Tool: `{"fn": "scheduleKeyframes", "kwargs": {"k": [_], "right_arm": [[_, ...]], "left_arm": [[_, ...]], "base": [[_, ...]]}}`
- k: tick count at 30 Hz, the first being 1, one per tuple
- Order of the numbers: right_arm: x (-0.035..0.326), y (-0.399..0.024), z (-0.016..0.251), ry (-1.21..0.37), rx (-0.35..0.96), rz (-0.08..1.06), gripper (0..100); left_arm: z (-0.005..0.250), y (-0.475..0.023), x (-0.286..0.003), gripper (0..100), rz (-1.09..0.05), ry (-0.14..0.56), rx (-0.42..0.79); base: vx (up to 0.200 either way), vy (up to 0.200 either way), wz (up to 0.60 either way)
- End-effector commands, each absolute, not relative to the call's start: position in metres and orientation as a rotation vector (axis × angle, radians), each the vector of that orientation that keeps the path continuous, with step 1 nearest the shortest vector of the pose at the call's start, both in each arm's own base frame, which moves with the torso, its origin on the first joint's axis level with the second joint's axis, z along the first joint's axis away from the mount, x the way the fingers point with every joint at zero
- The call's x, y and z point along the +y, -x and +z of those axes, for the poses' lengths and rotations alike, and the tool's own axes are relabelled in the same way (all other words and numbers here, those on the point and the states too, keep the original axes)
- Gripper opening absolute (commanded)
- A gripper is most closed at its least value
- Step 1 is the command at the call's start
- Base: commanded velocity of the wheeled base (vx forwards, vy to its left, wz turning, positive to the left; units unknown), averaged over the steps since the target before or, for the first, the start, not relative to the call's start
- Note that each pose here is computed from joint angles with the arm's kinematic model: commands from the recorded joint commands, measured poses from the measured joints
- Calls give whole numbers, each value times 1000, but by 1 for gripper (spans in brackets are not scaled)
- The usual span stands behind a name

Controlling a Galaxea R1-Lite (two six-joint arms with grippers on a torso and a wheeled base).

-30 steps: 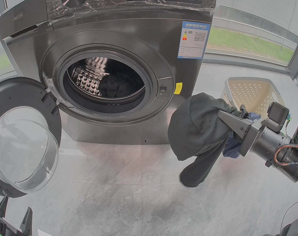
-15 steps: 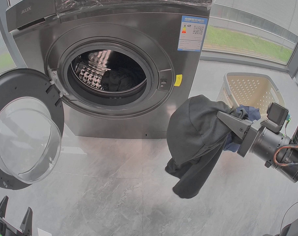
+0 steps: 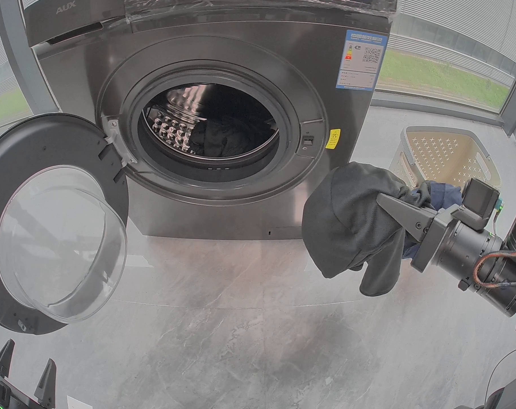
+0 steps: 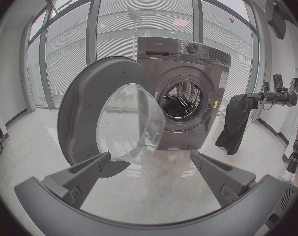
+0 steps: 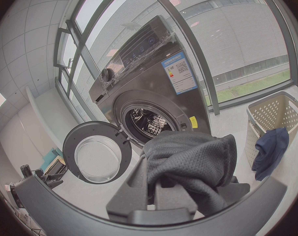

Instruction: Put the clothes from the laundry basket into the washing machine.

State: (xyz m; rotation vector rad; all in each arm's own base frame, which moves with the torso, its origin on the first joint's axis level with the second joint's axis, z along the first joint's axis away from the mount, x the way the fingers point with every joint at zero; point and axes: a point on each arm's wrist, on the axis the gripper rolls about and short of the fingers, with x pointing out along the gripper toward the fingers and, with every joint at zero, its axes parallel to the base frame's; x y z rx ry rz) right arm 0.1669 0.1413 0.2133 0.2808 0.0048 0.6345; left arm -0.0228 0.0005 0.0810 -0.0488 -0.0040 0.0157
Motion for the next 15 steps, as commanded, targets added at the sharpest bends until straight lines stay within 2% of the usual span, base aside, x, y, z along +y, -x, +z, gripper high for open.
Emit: {"fn": "scheduleKeyframes", "kwargs": {"k": [1,15], "right_arm": [[142,-167,213,-280,7,635,0],[141,-167,212,-280,8,633,0]], "left_arm": [[76,23,1,100,17,49,-2],[76,23,1,100,17,49,-2]], "base": [[0,0,0],[0,0,0]]}}
